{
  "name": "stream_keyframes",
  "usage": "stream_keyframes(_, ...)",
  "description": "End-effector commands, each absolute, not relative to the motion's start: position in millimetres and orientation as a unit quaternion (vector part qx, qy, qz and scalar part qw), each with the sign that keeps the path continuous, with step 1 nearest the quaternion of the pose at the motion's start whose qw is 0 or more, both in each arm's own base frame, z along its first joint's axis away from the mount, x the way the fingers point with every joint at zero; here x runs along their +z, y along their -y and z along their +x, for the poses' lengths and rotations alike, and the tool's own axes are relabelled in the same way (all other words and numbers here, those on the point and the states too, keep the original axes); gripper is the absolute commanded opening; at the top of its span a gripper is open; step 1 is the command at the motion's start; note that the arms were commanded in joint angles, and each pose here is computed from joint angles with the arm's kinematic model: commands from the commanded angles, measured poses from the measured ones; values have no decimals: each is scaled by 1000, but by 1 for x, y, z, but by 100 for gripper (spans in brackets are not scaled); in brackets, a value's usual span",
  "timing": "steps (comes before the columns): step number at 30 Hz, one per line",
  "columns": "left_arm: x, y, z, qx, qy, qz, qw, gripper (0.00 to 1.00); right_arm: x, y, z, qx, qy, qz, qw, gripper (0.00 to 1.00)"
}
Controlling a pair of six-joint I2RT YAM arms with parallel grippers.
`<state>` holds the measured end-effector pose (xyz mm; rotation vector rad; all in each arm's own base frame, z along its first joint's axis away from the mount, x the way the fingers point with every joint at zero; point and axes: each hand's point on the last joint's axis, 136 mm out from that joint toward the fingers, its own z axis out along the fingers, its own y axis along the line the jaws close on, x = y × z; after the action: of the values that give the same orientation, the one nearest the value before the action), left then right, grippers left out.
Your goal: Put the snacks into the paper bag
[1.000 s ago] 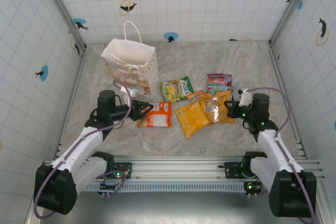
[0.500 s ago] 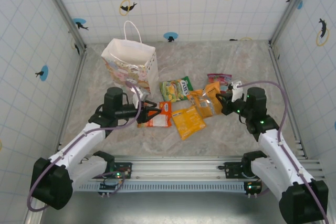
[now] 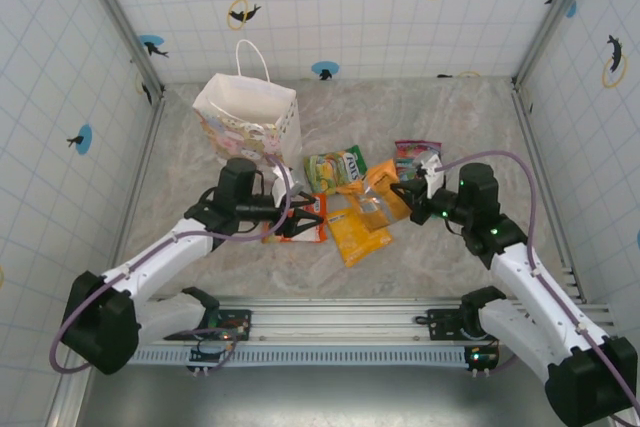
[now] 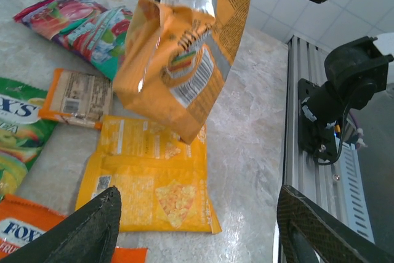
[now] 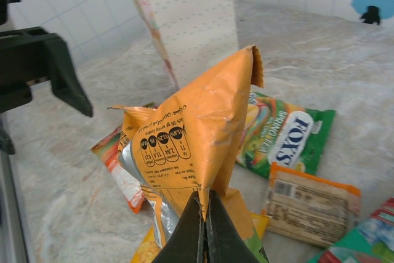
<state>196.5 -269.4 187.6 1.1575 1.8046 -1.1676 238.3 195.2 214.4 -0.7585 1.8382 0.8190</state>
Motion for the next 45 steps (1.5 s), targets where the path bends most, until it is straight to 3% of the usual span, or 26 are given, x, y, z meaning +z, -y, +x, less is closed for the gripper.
stream_keyframes(1,198,276,202,-436,-671,473,368,69,251,-211,231,366,-702,-350,501,0)
stream_keyframes(3,198,278,206,-430,-671,477,372,75,254,-216,226,383,-693,-358,495,0)
stream_keyframes(8,200,288,210,-433,-665,480,375,75,263,-222,219,411,-666,-369,502,0)
stream_keyframes(18,211,303,210,-448,-634,500,385,64,267,-229,213,448,-646,-370,495,0)
stream_keyframes(24,218,309,203,-467,-615,515,372,54,260,-227,215,437,-656,-368,493,0)
stream_keyframes(38,231,312,201,-481,-605,520,364,11,249,-219,218,408,-671,-362,503,0)
stream_keyframes(41,233,313,200,-485,-600,525,358,5,248,-216,218,396,-674,-358,511,17)
stream_keyframes(45,239,313,190,-496,-575,547,353,0,240,-209,218,375,-684,-356,515,51)
